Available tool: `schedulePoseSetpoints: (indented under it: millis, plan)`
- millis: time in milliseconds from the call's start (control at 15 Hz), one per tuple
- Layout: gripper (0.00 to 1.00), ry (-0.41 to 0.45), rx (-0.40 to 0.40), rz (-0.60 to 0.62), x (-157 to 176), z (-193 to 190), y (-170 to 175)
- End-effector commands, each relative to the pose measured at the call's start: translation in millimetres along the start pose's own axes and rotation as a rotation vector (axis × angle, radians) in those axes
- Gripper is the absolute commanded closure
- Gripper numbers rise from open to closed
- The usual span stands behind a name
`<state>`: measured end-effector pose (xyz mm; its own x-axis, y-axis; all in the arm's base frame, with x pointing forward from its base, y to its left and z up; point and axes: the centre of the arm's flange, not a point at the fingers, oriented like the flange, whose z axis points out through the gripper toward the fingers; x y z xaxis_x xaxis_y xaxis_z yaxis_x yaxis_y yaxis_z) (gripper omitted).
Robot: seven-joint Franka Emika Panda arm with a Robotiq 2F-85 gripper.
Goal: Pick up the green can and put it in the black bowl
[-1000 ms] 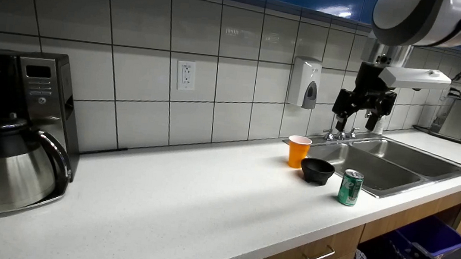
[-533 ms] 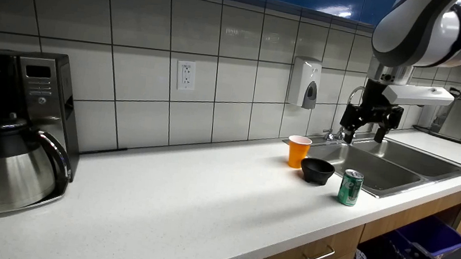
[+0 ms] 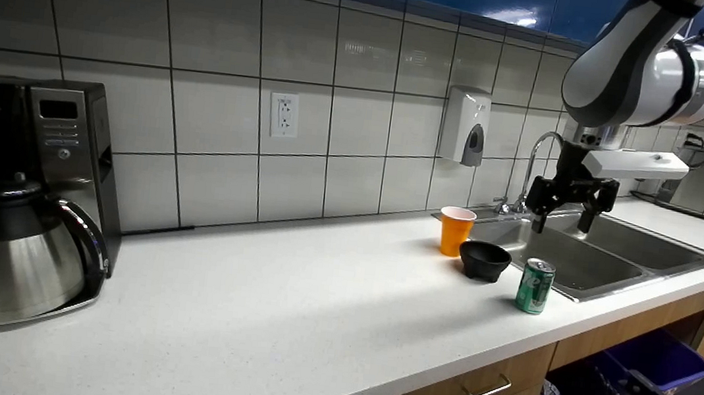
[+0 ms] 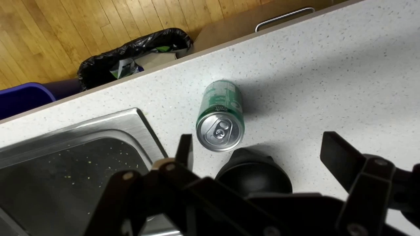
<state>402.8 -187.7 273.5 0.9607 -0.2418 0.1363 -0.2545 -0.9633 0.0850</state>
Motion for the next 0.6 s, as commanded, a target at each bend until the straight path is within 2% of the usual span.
schedulePoseSetpoints:
  millis: [0,533]
  plan:
    - [0.00,-0.012,-0.003,0.018,19,24,16]
    - [0.00,-0.063,0.004,0.082,35,67,30]
